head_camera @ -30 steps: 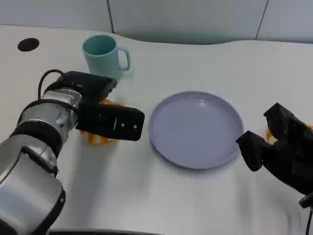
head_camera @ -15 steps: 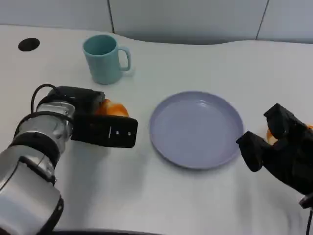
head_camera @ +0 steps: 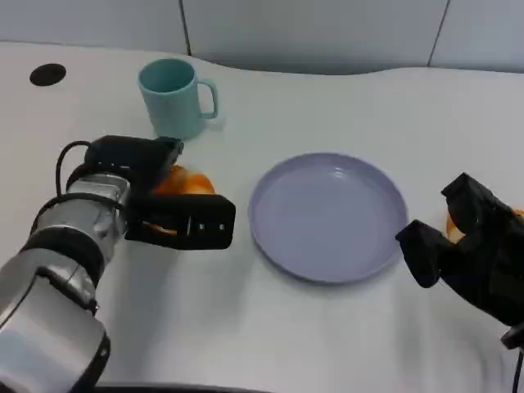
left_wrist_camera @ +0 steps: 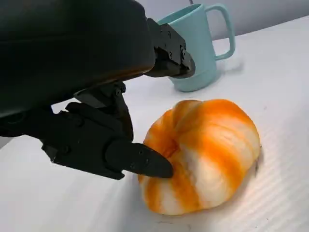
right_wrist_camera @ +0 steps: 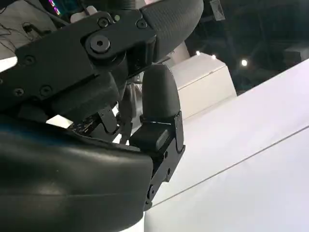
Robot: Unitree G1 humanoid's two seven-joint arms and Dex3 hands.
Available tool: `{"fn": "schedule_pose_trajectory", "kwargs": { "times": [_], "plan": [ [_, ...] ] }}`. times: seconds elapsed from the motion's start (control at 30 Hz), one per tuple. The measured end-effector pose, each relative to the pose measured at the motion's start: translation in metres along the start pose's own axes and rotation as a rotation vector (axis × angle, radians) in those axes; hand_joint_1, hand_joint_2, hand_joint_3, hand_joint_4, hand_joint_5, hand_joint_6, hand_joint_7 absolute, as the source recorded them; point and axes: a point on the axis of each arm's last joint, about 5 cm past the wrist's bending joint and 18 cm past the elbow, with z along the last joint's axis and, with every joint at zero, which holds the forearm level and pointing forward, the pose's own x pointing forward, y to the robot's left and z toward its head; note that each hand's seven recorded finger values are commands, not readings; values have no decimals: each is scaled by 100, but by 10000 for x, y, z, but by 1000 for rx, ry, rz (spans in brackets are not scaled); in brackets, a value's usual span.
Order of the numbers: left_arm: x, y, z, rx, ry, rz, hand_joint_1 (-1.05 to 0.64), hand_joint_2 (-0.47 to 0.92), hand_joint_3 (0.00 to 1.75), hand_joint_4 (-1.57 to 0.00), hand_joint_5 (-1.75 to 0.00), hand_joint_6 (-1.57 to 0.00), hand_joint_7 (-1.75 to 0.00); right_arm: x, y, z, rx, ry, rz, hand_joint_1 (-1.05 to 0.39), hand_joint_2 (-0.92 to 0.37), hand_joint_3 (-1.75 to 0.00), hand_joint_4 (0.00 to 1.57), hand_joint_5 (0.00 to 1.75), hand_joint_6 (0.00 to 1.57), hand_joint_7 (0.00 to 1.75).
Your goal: Grasp the bread from the table and place it into the plate.
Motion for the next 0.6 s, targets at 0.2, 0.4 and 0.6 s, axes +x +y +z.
{"fn": "schedule_pose_trajectory", "kwargs": {
  "times": [0.2, 0.4, 0.6],
  "plan": [
    [-6, -41, 19, -2, -10, 25, 0, 86, 0, -81, -153, -124, -18, -1, -1, 0, 1, -1, -1, -40, -84, 0, 87, 175, 67, 175],
    [-6, -40, 21, -7, -15, 26, 2, 85, 0, -79, -156, -124, -24, -1, 0, 0, 0, -1, -1, -41, -84, 0, 87, 175, 66, 175],
    [-5, -32, 24, -43, -24, 34, 2, 84, 0, -86, -136, -112, -9, -3, -3, -1, 1, 0, 14, -40, -86, -1, 87, 175, 66, 175]
  ]
}}
